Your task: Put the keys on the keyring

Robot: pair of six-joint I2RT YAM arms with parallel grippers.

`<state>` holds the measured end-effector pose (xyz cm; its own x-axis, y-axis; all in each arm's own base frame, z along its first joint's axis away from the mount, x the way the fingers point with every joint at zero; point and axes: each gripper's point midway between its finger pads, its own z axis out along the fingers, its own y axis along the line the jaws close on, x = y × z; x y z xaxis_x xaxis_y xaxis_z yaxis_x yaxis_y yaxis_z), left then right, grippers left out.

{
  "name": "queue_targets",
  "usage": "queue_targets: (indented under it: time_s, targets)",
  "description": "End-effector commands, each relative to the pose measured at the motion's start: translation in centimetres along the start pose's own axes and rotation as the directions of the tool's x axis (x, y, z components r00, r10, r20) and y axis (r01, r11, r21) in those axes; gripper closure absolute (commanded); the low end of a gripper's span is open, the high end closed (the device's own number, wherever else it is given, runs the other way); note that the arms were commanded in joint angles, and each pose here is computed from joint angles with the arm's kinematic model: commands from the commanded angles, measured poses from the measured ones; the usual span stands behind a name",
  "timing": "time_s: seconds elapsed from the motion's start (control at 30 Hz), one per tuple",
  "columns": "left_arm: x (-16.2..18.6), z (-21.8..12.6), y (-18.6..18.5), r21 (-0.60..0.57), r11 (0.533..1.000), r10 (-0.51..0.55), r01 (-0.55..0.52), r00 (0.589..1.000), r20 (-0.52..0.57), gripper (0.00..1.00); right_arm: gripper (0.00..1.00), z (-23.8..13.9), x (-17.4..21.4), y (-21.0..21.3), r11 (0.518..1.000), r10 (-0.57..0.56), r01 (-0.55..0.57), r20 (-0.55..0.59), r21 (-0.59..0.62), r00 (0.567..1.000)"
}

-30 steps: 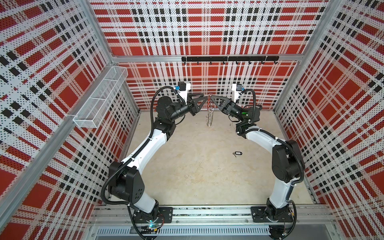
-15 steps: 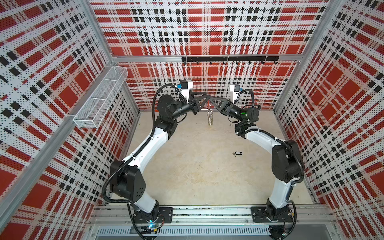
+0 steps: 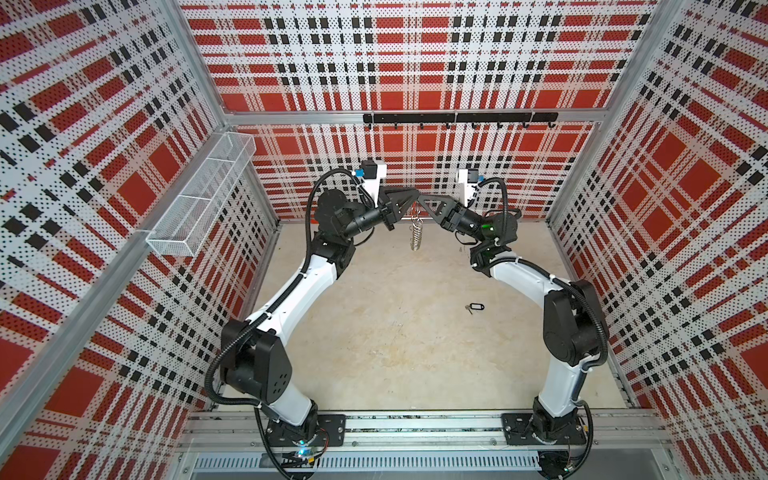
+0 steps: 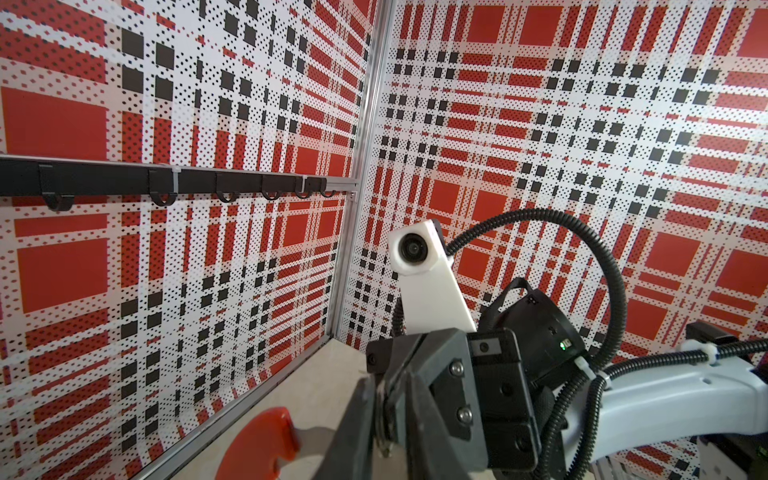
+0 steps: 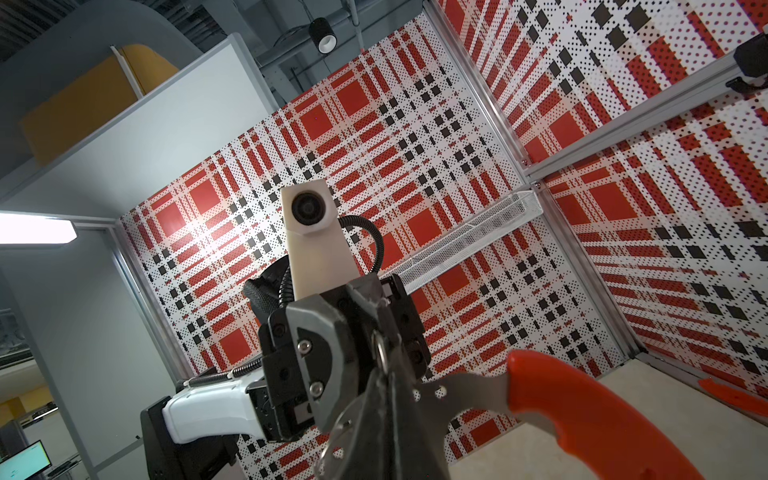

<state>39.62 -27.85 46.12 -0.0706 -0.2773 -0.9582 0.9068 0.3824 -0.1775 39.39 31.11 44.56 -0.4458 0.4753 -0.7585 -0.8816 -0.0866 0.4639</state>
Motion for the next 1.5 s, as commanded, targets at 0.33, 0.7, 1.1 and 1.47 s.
queue_targets:
  time_s: [0.33,0.7,1.1,1.47]
  targets:
    - [0.2,-0.6,-0.3,0.016,0.999,-0.038,0.038,0.999,-0.006,0.74,1.0,0.9,-1.2,2.5,0.997,-0.067,0.068,0.017,-0.048,0.998]
    - [0.3,-1.1,-0.3,0.017,0.999,-0.04,0.04,0.999,-0.011,0.93,1.0,1.1,-1.3,2.3,0.997,-0.068,0.068,0.018,-0.045,0.998]
    - [3.3,-1.1,1.1,-0.042,0.995,0.074,-0.087,0.965,-0.251,1.0,0.67,-2.2,-0.4,-1.4,0.968,-0.15,0.179,-0.166,0.177,0.975]
    - [11.0,-3.2,1.2,0.055,0.988,0.142,-0.143,0.713,-0.686,1.0,0.7,-4.6,3.9,-4.3,0.898,-0.198,0.362,-0.503,0.251,0.841]
